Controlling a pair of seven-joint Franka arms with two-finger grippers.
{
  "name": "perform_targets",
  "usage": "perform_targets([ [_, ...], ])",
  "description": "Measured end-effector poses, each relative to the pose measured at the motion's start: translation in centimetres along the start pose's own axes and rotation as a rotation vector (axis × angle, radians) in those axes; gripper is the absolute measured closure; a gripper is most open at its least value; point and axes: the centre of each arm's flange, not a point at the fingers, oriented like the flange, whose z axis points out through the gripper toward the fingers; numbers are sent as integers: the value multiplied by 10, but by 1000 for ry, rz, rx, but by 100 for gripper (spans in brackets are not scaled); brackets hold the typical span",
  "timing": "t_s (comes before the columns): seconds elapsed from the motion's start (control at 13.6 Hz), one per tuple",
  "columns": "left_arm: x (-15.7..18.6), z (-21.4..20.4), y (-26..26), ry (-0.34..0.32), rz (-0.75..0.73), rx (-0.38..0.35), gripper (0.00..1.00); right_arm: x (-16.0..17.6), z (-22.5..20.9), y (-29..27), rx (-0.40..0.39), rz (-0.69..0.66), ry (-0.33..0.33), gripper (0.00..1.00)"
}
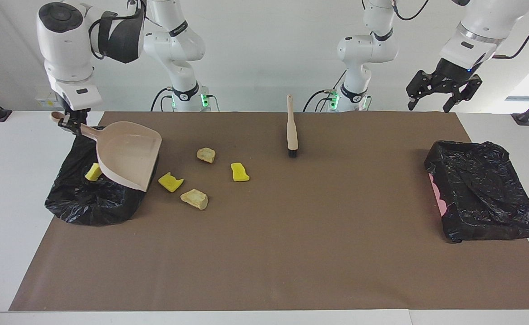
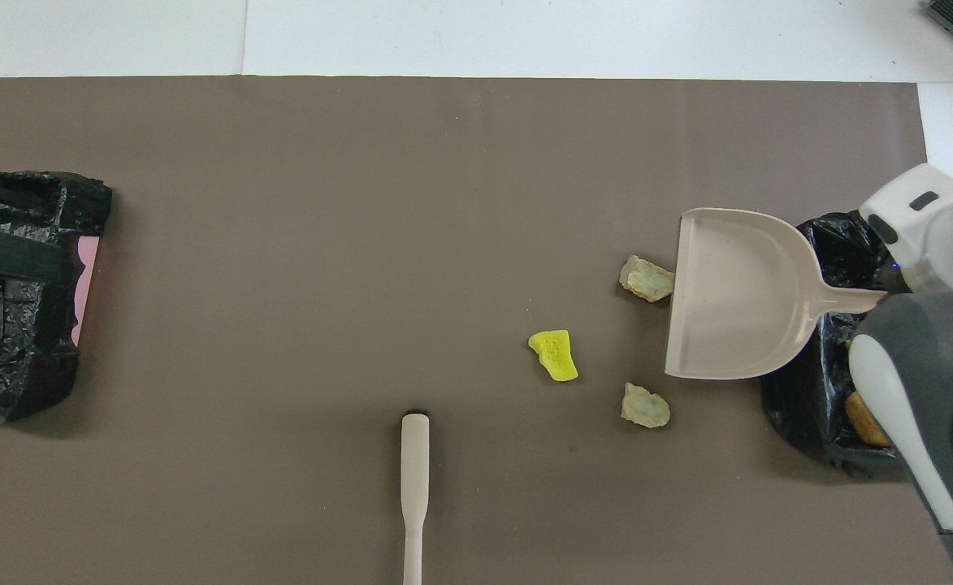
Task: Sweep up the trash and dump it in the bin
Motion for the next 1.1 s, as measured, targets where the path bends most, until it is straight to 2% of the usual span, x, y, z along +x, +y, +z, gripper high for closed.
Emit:
perform_targets([
  [0.37, 0, 0, -1, 0, -3, 0, 0, 96, 23, -21, 101, 287, 85, 67],
  [0.59, 0, 0, -1, 0, -2, 0, 0, 151, 15, -40, 83, 456, 127, 67],
  [0.88, 0, 0, -1, -1, -3, 0, 0, 223, 23, -67, 104, 735, 175, 67],
  [1.1, 0, 0, -1, -1, -3, 0, 0, 265, 21, -86, 185, 996, 239, 67],
])
